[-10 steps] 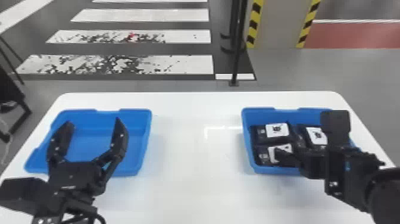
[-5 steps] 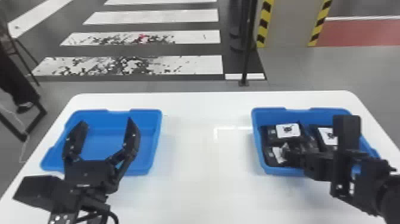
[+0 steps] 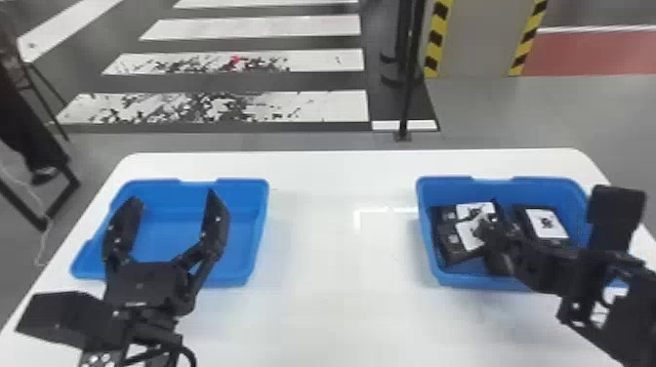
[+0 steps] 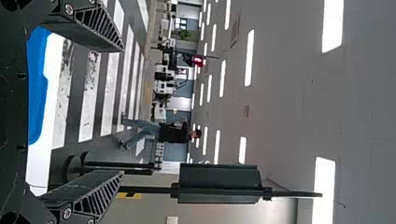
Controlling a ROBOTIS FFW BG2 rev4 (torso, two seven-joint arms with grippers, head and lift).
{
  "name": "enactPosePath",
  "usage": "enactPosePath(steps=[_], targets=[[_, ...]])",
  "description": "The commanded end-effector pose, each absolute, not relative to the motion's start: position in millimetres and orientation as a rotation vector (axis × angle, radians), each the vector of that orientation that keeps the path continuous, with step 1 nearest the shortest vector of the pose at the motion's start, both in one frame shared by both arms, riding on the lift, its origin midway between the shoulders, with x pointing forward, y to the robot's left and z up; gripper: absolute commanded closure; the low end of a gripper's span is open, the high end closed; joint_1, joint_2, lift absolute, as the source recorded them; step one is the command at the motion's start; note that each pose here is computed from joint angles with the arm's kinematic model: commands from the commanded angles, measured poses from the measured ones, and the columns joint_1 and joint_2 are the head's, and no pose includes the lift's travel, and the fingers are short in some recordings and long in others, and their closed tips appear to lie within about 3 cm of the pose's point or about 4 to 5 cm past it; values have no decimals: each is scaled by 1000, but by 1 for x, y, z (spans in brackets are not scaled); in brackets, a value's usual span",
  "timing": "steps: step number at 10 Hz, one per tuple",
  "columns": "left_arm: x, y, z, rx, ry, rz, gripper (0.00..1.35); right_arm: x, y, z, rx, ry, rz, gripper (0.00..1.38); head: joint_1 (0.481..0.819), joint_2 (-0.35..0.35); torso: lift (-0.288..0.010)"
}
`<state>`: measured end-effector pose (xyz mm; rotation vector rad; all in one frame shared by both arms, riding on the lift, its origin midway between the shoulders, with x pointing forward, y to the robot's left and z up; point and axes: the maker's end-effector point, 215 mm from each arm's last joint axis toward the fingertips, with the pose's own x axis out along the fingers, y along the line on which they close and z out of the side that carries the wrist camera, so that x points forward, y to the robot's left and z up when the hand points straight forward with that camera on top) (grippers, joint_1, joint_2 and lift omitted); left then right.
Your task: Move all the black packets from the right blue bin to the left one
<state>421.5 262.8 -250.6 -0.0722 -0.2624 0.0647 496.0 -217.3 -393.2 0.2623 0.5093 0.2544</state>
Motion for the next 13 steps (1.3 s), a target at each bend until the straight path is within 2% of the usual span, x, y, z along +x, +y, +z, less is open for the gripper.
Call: enactPosePath(steps=[1, 2, 4, 5, 7, 8, 13], targets=[[423, 260, -253, -117, -257, 60, 121, 494, -222, -363, 276, 438, 257, 1190, 695, 56, -168], [424, 256, -258, -169, -245, 53, 122, 493, -217, -339, 292, 389, 280, 1190, 695, 51, -168], [424, 245, -258, -270, -244, 31, 128, 491, -180, -324, 453, 360, 433, 1190, 695, 60, -168], [424, 235, -250, -313, -269, 12, 153, 490, -160, -316, 464, 361, 498, 1190, 695, 78, -168], [424, 188, -246, -499, -256, -81, 194, 489, -116, -307, 561, 365, 646, 1190, 695, 94, -168], [425, 170, -243, -523, -248, -120, 194, 491, -96, -308, 653, 381, 728, 1190, 695, 97, -168], [425, 110, -254, -594, -159, -255, 196, 481, -29, -275, 701, 350, 924, 1190, 695, 88, -168]])
